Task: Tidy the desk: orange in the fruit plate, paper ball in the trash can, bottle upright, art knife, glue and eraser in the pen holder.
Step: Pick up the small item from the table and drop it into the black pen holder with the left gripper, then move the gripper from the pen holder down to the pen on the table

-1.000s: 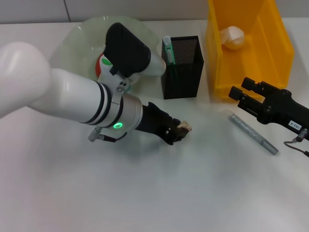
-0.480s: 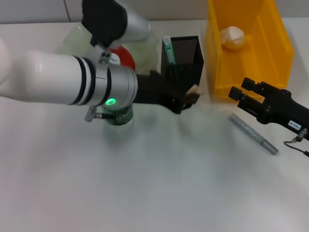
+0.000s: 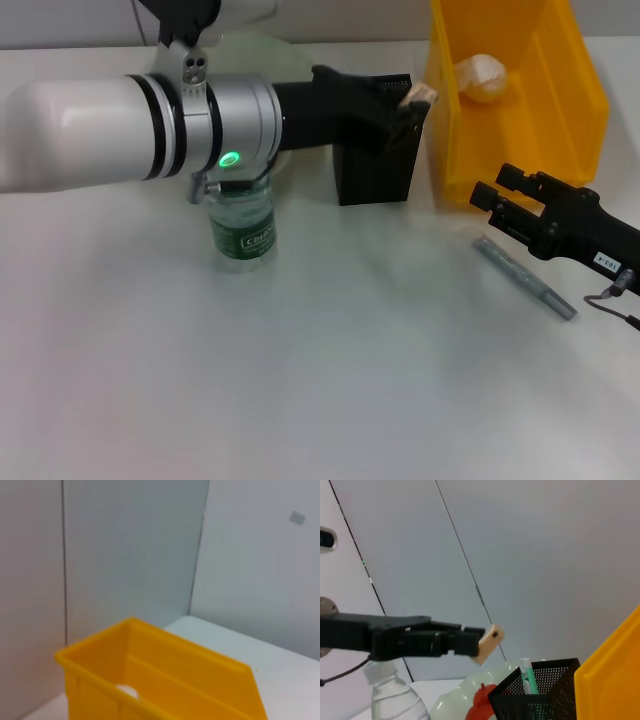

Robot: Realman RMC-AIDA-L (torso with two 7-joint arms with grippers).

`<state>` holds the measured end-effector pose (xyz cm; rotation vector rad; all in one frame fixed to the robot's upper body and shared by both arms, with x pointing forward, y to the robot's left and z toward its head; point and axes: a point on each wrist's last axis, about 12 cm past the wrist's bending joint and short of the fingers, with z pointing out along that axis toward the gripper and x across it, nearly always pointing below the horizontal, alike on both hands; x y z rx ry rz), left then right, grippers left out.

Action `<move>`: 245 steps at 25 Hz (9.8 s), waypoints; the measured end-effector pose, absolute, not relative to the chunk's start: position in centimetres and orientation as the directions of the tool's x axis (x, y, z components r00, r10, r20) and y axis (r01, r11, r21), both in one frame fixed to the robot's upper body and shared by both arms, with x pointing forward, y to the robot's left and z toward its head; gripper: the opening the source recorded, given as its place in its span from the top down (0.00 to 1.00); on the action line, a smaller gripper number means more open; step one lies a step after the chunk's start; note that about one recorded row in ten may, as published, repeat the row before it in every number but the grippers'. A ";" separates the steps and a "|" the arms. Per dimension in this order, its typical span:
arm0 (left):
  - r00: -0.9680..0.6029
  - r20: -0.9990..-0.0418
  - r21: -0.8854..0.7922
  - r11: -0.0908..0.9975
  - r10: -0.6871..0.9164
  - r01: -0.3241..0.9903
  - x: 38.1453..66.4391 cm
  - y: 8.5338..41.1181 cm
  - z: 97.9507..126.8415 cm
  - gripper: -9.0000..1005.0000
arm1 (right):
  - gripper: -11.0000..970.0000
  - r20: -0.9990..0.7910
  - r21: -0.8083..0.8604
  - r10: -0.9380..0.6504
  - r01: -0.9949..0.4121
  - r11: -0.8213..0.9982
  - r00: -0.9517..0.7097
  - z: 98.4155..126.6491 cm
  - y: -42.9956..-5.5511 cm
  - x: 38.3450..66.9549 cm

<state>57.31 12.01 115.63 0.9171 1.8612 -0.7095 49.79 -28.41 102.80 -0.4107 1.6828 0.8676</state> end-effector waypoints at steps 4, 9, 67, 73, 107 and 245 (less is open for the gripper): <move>-0.274 -0.918 -0.060 0.584 0.286 0.809 57.8 11.6 115.8 0.74 | 0.42 -0.940 0.332 0.169 -0.670 0.664 -0.298 102.8 -28.4 49.8; -0.215 -0.924 0.023 0.606 0.317 0.795 58.1 11.4 115.1 0.74 | 0.42 -0.939 0.333 0.167 -0.672 0.661 -0.300 102.8 -28.3 49.7; -0.050 -0.962 0.128 0.606 0.267 0.785 55.7 11.8 118.6 0.53 | 0.42 -0.938 0.337 0.172 -0.670 0.661 -0.301 102.8 -28.2 50.0; 0.014 -0.980 0.135 0.615 0.198 0.776 52.7 13.1 120.2 0.53 | 0.42 -0.938 0.335 0.170 -0.672 0.660 -0.301 102.9 -28.1 50.1; 0.008 -0.989 -0.031 0.254 -0.148 0.967 45.4 27.8 108.2 0.21 | 0.42 -0.934 0.353 0.192 -0.712 0.607 -0.300 104.7 -28.4 51.0; -0.100 -0.995 -0.089 0.263 0.027 0.961 46.3 26.2 105.2 0.22 | 0.82 -0.080 0.043 -0.699 -0.703 0.710 -0.710 112.7 -17.6 61.7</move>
